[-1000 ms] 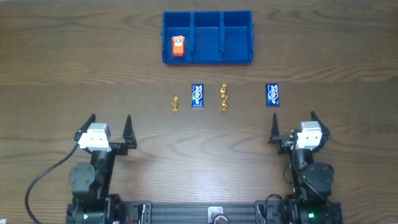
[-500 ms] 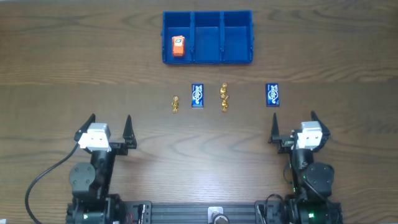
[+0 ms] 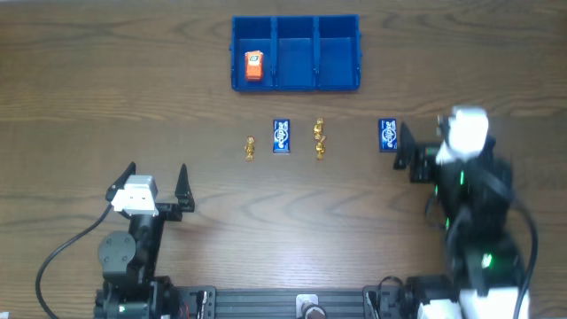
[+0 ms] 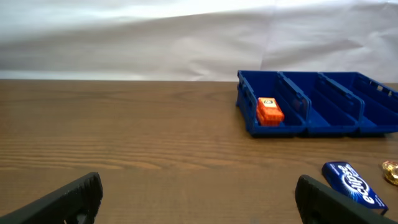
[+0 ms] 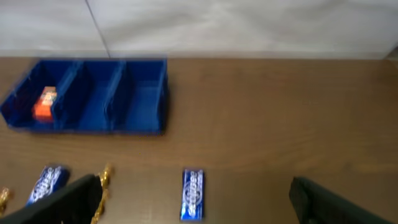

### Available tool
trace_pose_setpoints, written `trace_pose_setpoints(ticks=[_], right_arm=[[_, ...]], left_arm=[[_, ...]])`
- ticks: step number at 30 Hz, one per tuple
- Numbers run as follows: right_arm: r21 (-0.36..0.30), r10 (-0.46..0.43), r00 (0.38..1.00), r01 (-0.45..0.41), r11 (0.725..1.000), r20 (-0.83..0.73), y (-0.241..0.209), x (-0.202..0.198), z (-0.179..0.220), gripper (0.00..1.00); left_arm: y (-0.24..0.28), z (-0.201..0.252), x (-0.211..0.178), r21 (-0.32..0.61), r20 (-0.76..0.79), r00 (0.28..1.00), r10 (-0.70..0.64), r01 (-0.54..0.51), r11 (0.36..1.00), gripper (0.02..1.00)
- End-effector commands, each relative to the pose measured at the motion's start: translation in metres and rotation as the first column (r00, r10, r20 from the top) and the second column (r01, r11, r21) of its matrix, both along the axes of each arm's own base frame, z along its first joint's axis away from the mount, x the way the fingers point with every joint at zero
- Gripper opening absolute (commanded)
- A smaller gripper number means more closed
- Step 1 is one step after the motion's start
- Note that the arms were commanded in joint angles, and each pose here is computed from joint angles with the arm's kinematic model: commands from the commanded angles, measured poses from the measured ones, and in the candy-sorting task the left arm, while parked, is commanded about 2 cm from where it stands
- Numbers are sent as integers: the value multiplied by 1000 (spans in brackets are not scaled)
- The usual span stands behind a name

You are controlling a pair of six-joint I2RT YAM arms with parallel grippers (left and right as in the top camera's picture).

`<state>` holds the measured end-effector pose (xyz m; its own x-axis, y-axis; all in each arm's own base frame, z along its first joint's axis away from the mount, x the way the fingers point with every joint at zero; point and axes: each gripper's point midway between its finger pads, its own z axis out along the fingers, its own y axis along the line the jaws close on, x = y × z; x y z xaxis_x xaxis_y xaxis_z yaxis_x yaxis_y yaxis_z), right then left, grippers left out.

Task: Sort Candies Into Trays

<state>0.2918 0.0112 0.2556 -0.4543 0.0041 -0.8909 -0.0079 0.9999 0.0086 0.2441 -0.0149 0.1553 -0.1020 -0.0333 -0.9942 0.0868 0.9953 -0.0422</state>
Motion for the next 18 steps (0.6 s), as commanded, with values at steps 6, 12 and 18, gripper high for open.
trace_pose_setpoints(ticks=[6,12,18], right_arm=[[2,-41,846,50,999,-532,2,48,-65,998],[-3,-30,695,40,999,-719,8,67,-139,998],[-10,-46,590,64,998,-806,8,71,-195,998]], left_arm=[[-4,-17,-1,12,-47,999,-22,23,1000,998],[-4,-17,-1,12,-47,999,-23,23,1000,998],[-4,-17,-1,12,-47,999,-23,23,1000,1000]])
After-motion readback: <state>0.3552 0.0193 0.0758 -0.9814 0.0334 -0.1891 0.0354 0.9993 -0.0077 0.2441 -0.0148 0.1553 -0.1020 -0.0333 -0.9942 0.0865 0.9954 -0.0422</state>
